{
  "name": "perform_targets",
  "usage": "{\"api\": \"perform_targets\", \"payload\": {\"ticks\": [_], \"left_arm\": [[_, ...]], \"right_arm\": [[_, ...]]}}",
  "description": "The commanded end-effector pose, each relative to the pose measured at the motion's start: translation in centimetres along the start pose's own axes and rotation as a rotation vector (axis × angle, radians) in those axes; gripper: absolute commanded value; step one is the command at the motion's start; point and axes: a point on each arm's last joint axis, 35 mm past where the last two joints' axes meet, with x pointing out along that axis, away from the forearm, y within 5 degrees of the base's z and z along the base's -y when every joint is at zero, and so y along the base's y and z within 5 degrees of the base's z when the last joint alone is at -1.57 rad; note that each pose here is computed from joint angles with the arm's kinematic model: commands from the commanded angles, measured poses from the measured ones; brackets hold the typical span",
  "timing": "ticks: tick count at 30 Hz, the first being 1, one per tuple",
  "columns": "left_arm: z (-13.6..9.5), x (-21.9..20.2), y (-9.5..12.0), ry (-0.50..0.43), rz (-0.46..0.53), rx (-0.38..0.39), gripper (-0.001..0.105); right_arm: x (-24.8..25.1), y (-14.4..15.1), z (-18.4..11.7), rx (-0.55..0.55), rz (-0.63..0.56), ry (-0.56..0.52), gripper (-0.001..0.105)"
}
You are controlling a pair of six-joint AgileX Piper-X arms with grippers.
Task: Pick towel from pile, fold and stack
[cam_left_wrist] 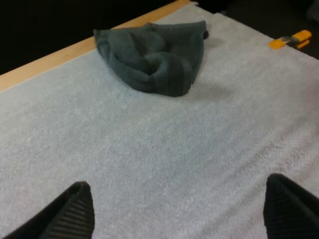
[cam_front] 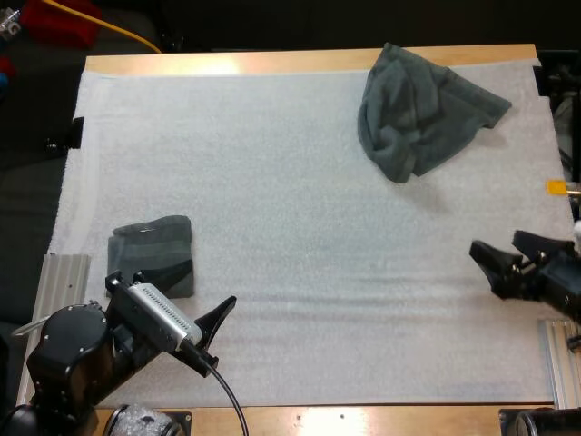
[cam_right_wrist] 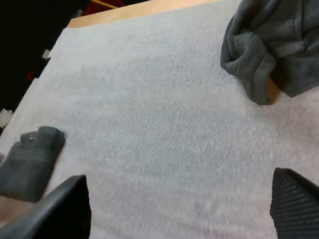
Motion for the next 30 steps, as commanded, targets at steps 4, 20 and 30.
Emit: {"api": "perform_targets", "payload": {"ticks": [4,20,30], "left_arm": [[0.5,-0.1,-0.1,-0.028,0.006,0.0,0.069],[0.6,-0.1,0.0,-0.035,0.029,-0.005,0.069],[0.6,-0.1,0.0,-0.035,0.027,-0.011,0.069]], "right_arm": [[2.2,-0.8,1.2,0.019,0.03,-0.01,0.072],[13.6,-2.8,1.1,0.185,-0.005,0.101,0.072],[19.6,-5.0,-0.7,0.293,-0.026,0.114,0.072]]}}
